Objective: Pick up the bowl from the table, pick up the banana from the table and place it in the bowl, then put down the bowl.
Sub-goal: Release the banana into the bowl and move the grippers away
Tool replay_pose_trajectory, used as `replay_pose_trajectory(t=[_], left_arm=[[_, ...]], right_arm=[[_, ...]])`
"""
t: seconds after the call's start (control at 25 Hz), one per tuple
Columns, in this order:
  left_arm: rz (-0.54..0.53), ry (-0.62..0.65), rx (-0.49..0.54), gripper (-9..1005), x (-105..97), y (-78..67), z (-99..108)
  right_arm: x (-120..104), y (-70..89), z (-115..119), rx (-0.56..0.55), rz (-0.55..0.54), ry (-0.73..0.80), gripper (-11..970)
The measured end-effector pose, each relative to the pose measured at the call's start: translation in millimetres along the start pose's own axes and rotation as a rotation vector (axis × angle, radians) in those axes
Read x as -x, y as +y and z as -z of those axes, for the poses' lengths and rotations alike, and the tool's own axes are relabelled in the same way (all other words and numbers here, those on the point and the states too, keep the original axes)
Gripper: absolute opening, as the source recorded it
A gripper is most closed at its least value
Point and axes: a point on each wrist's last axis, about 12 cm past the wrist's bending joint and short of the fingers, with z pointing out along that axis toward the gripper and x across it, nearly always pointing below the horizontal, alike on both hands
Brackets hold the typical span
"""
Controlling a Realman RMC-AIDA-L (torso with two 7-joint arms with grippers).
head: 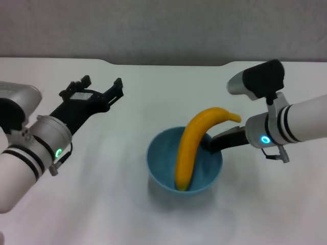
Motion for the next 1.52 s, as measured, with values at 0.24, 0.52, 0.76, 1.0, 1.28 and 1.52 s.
replay_pose_trajectory(t=[0.24,0.52,0.76,1.0,1.28,1.52], left_arm=[[0.007,0.006,0.003,879,-2,0.9,0],[0.038,-0.001,0.012,879,-1,4.0,1],[0.068,-0.010,0.017,878,1,6.6,2],[0.082,-0.006,0.019,878,-1,8.1,4],[0.079,0.017,0.040,878,-7,14.1,7],[0.072,0.040,0.063,877,-15,22.2,11]], right_arm=[[-3,6.0,-5,0.005,0.010,0.010,38],[-13,5.1,-6,-0.002,0.001,0.030,40],[-21,3.5,-6,-0.006,-0.013,0.030,42],[-18,5.6,-5,-0.012,0.027,-0.002,44],[-23,11.4,2,0.008,0.064,-0.060,312],[-39,16.9,14,0.048,0.042,-0.106,541]])
